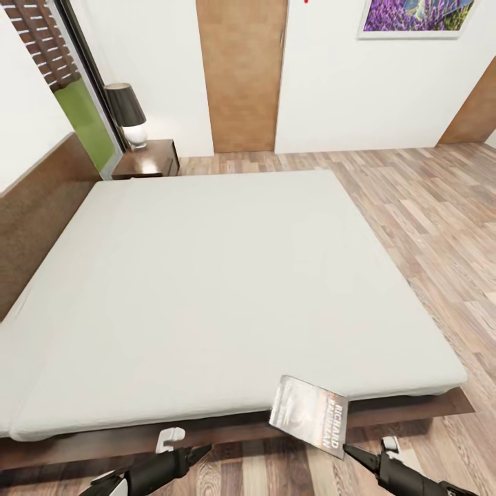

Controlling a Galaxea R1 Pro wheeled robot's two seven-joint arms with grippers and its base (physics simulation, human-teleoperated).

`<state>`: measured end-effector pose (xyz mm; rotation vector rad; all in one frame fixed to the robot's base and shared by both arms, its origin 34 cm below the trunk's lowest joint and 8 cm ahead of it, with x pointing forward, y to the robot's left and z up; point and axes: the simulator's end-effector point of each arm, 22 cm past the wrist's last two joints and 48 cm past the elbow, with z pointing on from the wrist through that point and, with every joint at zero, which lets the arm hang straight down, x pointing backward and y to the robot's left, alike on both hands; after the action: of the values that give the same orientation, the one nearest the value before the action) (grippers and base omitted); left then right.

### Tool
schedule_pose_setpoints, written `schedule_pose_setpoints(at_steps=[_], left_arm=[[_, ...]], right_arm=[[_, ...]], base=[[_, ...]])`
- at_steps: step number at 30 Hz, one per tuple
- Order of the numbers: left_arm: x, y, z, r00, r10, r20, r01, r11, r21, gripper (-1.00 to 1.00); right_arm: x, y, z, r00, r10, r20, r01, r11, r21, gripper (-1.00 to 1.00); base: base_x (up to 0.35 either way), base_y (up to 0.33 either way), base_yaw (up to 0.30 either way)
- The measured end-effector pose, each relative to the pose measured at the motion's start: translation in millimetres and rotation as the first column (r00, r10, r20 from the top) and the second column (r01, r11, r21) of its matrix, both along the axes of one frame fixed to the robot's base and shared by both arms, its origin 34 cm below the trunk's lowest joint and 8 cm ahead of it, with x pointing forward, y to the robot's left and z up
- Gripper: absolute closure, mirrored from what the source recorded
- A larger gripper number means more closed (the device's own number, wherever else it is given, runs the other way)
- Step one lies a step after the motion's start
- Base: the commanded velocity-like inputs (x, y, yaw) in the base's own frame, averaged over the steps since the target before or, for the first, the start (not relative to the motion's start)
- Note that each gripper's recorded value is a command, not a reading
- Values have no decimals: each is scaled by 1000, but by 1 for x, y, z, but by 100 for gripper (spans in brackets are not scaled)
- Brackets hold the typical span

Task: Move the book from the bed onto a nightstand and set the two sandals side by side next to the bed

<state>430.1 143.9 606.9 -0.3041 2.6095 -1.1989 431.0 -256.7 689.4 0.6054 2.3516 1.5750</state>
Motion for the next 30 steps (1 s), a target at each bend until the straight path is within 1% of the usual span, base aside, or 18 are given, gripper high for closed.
schedule_pose_setpoints(at_steps=[3,4,10,15,17,20,23,30], left_arm=[[-3,-1,3,1000,-13,-2,13,1000,1,-100],[-4,-1,4,1000,-18,-2,18,1000,1,-100],[-5,-3,6,1000,-23,0,23,1000,2,-100],[-2,-2,9,1000,-22,8,22,1000,2,-100],[-1,-2,10,1000,-21,11,21,1000,2,-100],[-2,-1,10,1000,-19,8,19,1000,6,-100],[-11,0,8,1000,-19,-11,19,1000,11,-100],[-9,1,10,1000,-20,-5,20,1000,13,-100]], right_arm=[[-17,-7,-1,997,74,-29,-75,997,-31,100],[-20,-10,-1,996,88,-33,-89,995,-39,100],[-22,-12,1,995,102,-20,-103,993,-54,100],[-18,-13,3,991,127,48,-122,989,-88,100],[-17,-13,4,989,131,61,-125,988,-94,100],[-15,-14,6,988,133,72,-126,987,-99,100],[-14,-13,7,988,134,78,-126,987,-101,100],[-11,-13,10,987,134,90,-125,987,-102,100]], base=[[0,0,0],[0,0,0],[0,0,0],[0,0,0],[0,0,0],[0,0,0],[0,0,0],[0,0,0]])
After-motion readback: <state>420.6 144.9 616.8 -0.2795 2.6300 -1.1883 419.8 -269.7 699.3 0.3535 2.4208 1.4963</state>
